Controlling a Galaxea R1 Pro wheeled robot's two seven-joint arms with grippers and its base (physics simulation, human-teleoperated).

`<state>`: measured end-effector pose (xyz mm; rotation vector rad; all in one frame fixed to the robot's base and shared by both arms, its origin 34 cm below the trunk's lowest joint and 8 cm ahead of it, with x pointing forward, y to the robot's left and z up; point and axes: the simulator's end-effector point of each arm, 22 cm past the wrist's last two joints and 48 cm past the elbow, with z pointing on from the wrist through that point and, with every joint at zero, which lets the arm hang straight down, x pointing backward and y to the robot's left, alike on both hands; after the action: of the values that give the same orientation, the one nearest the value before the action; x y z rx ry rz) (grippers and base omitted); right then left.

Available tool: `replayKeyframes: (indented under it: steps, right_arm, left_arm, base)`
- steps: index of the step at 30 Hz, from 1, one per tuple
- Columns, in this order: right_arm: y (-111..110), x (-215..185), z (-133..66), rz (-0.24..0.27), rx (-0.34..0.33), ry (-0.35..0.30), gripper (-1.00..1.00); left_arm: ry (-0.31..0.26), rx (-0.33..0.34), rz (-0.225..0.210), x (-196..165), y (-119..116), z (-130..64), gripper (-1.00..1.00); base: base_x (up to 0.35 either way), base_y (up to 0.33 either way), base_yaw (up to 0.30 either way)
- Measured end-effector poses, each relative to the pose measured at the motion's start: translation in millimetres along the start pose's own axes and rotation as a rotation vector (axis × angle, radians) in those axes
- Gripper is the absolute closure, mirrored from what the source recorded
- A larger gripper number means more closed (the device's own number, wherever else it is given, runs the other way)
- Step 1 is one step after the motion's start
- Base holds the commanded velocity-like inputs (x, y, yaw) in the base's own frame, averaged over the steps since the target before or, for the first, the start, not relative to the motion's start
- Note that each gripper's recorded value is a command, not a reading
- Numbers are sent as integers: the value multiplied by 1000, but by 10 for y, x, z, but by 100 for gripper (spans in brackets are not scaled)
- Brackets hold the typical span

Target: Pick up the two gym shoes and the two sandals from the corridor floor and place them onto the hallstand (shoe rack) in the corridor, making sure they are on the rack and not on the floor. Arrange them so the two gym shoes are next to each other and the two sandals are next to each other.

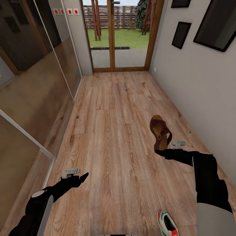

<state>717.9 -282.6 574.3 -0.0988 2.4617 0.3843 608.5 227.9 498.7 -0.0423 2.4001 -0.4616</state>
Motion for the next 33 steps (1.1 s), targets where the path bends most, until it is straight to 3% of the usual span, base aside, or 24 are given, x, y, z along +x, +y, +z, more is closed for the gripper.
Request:
replayKeyframes:
  steps: [18, 33]
  right_arm:
    - [10, 18, 13, 0, -2, 6, 100]
    - [15, 19, 15, 0, -3, 6, 100]
  left_arm:
    - [1, 0, 3, 0, -2, 2, -100]
    - [4, -1, 7, 9, 1, 0, -100]
  base:
    - [3, 77, 0]
    - [132, 138, 0]
